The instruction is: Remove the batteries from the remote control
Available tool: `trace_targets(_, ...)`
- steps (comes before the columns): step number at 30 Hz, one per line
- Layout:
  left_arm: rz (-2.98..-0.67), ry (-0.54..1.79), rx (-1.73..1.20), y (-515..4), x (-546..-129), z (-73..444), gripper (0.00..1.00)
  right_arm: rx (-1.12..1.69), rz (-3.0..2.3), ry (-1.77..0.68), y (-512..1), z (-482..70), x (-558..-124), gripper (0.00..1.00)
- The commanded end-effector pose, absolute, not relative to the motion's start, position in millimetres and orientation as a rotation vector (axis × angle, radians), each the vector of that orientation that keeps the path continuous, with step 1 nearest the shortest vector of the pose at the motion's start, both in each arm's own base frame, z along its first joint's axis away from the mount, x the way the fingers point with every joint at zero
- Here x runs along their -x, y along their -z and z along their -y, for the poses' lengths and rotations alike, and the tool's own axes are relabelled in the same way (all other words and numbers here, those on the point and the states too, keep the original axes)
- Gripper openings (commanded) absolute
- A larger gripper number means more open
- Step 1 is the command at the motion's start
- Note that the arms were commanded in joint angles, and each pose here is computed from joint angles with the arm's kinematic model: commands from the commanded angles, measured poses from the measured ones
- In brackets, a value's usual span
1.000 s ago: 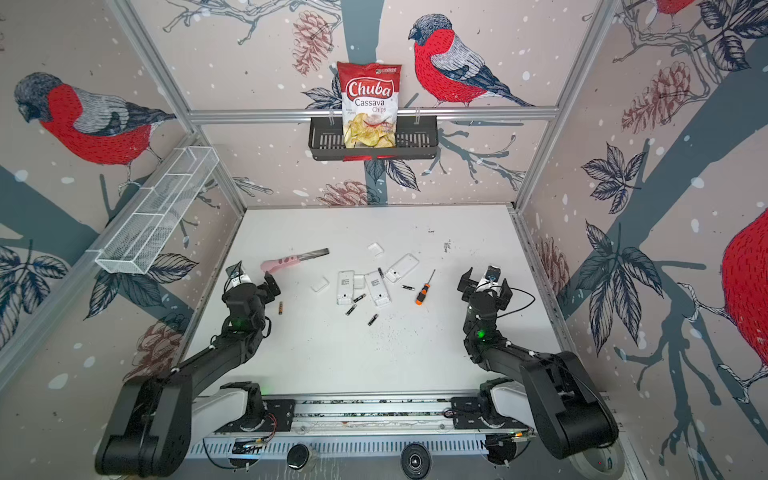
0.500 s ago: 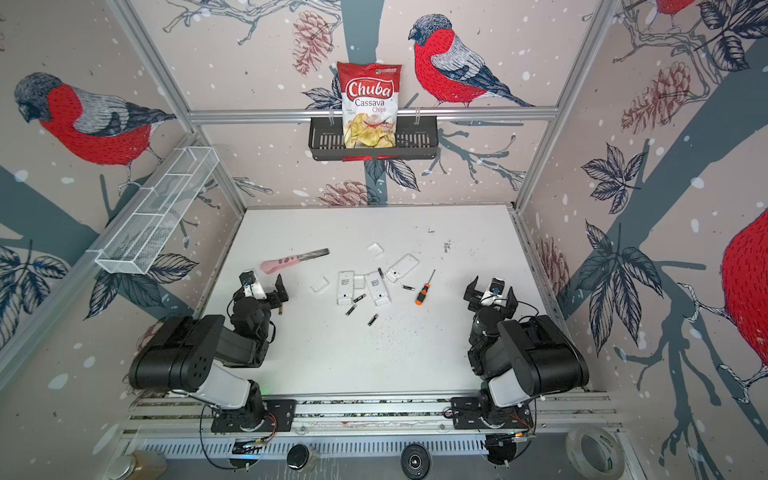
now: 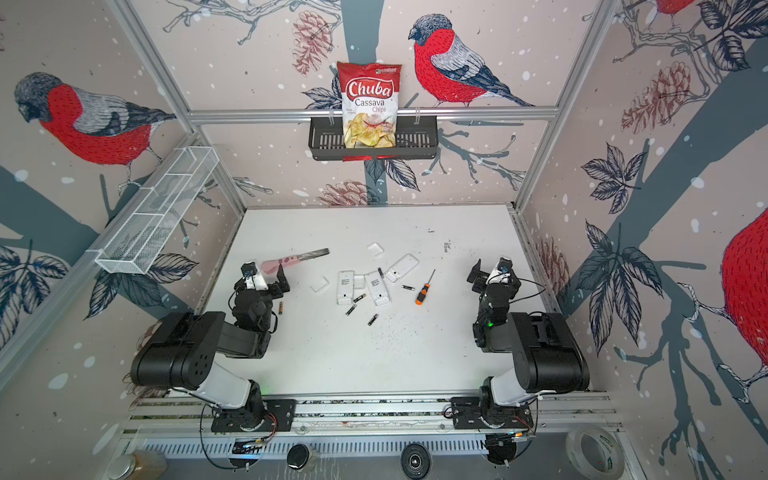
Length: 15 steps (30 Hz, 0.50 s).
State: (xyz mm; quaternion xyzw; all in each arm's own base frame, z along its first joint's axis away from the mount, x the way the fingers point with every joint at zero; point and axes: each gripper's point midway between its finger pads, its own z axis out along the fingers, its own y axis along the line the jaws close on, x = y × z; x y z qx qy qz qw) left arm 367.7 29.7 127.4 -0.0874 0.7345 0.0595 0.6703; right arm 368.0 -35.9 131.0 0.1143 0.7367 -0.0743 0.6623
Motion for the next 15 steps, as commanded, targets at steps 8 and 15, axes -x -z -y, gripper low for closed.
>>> trace_targets(8, -1.644, -0.152, 0.189, -131, -370, -30, 0.97, -0.256, -1.686, 0.137, -127, 32, -369, 0.99)
trace_targets(15, -1.671, -0.116, 0.098, -129, -378, -14, 0.97, -0.257, -1.686, 0.138, -127, 32, -369, 0.99)
